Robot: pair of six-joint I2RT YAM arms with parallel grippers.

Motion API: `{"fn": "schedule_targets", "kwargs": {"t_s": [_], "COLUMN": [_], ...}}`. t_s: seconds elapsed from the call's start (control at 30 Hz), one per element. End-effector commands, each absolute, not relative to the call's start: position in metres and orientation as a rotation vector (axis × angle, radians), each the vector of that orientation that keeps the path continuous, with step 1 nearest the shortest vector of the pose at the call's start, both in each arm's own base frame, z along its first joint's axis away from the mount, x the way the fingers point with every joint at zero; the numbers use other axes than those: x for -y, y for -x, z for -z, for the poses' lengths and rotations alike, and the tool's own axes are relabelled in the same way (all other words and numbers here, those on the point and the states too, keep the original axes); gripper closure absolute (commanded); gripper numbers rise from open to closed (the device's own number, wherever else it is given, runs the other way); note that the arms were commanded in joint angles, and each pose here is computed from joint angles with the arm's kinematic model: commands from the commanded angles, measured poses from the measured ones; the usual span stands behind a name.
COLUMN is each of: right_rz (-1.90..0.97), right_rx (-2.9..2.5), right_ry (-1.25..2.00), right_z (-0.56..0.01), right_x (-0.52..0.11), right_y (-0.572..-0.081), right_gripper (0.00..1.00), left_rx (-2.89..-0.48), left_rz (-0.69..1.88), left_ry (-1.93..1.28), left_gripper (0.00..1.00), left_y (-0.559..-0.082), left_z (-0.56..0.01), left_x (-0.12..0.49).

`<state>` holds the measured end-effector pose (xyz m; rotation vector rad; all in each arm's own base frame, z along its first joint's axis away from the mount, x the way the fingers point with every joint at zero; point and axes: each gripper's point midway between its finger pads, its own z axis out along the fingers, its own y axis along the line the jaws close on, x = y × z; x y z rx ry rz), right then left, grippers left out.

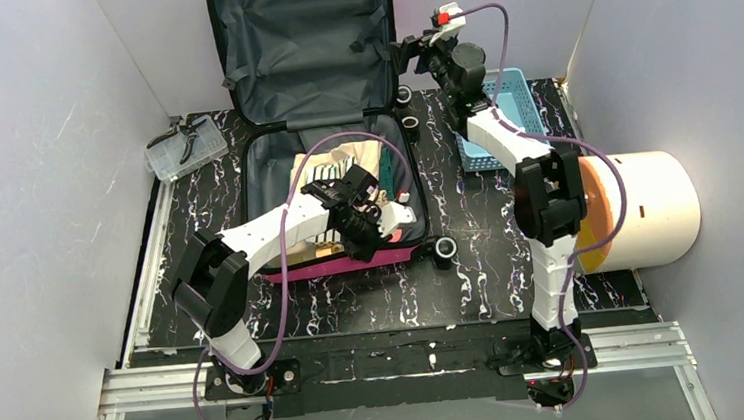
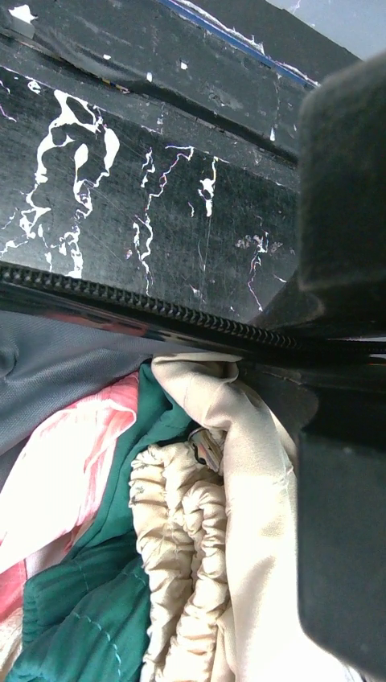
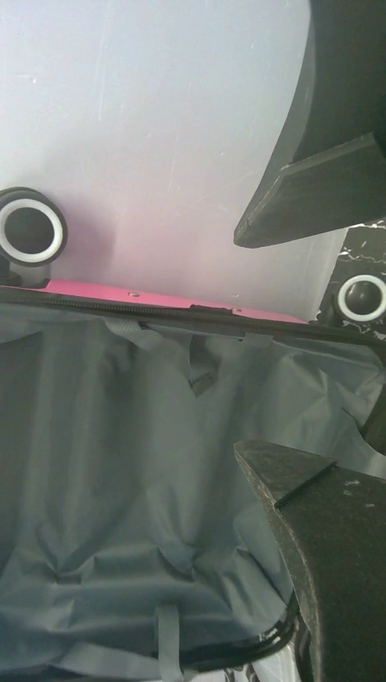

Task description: Open, take out, and arrange the luggage

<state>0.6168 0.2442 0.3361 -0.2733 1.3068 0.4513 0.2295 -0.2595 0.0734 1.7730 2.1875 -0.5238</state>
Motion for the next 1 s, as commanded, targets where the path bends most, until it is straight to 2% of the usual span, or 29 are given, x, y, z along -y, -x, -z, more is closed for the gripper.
{"fn": "schedule_targets", "kwargs": {"t_s": [0.0,0.1,0.13,0.27,0.43,0.8,0.97], "right_rz": [-0.452,-0.445,-0.439,-0.414,-0.424,-0.430,-0.466], "right_rx": [-1.179,-1.213,-1.225,-1.270,-1.340,-1.586,-1.737], "right_ry": [0.296,0.325,0.334,0.349,0.347,0.484,0.486], "right_z": [-0.394,-0.381,-0.377,-0.361,-0.343,-0.290,-0.274], "right_x": [-0.235,-0.239,-0.239,-0.238,-0.241,-0.282,-0.287], "right_y": [-0.579,-0.563,-0.559,-0.543,-0.530,-0.498,-0.484], "right_gripper": [0.02,0.02,0.01,0.02,0.01,0.02,0.02], "left_rx": [-2.164,-2.200,-2.210,-2.236,-2.188,-2.042,-2.023], "left_rz": [0.227,0.272,0.298,0.349,0.381,0.473,0.493], "left_ry": [-1.635,-1.639,-1.636,-1.609,-1.561,-1.523,-1.473], "left_gripper": [1.00,1.00,0.97,0.64,0.38,0.09,0.02], "left_y": [-0.300,-0.292,-0.287,-0.276,-0.275,-0.268,-0.269], "left_z": [-0.084,-0.087,-0.088,-0.095,-0.122,-0.189,-0.223], "left_x": [0.235,0.232,0.233,0.234,0.239,0.252,0.254]}}
